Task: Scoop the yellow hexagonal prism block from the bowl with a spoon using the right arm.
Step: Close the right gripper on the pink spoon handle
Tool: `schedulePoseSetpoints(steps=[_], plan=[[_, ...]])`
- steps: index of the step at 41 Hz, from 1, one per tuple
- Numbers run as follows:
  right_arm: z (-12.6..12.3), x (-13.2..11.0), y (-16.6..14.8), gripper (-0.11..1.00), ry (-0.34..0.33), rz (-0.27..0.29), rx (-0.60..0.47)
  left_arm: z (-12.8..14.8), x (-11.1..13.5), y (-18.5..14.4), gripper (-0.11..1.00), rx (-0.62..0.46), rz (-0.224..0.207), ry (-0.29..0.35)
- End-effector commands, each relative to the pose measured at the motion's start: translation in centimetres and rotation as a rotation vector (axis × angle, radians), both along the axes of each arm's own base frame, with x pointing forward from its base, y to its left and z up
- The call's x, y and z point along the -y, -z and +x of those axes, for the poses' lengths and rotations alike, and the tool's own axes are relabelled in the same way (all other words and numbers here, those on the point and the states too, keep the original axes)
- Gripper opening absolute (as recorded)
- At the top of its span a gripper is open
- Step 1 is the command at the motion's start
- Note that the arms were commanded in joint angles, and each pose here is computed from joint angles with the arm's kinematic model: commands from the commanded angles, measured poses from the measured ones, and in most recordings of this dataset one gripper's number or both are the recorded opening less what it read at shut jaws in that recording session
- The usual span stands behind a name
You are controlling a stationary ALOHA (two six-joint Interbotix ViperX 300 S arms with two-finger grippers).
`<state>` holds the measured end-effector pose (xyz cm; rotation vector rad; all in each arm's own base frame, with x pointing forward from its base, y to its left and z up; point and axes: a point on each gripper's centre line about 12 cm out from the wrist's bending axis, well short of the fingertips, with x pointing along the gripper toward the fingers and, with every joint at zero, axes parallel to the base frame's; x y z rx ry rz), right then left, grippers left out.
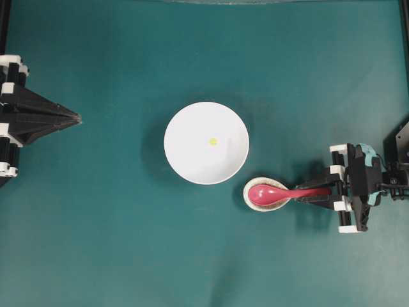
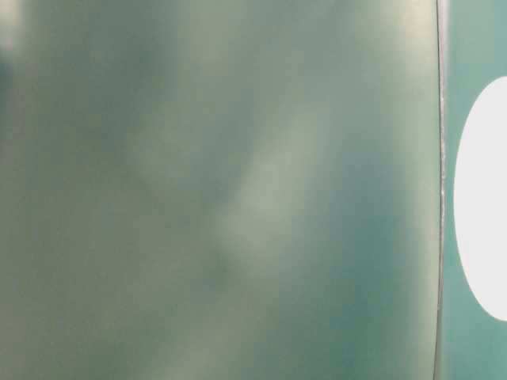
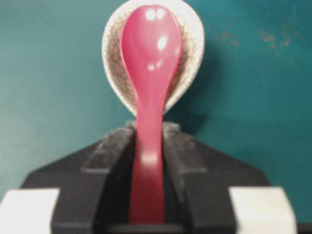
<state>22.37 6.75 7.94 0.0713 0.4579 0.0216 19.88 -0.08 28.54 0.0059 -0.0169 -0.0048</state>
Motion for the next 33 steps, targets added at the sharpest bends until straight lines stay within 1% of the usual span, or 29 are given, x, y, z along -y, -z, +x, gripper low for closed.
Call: schedulePoseSetpoints(steps=[1, 28, 33], plan=[[0.31, -0.24, -0.39, 0.27, -0.003, 0.007, 0.019, 0.31, 0.04, -1.01, 0.03, 0.023, 0.0, 0.002], [0.32, -0.37, -0.21, 0.27, -0.007, 0.009, 0.001, 0.3, 0.04, -0.94, 0.03, 0.021, 0.0, 0.002], [0.38, -0.36, -0.23, 0.24, -0.006, 0.01, 0.002, 0.3, 0.04, -0.94, 0.03, 0.021, 0.0, 0.002]])
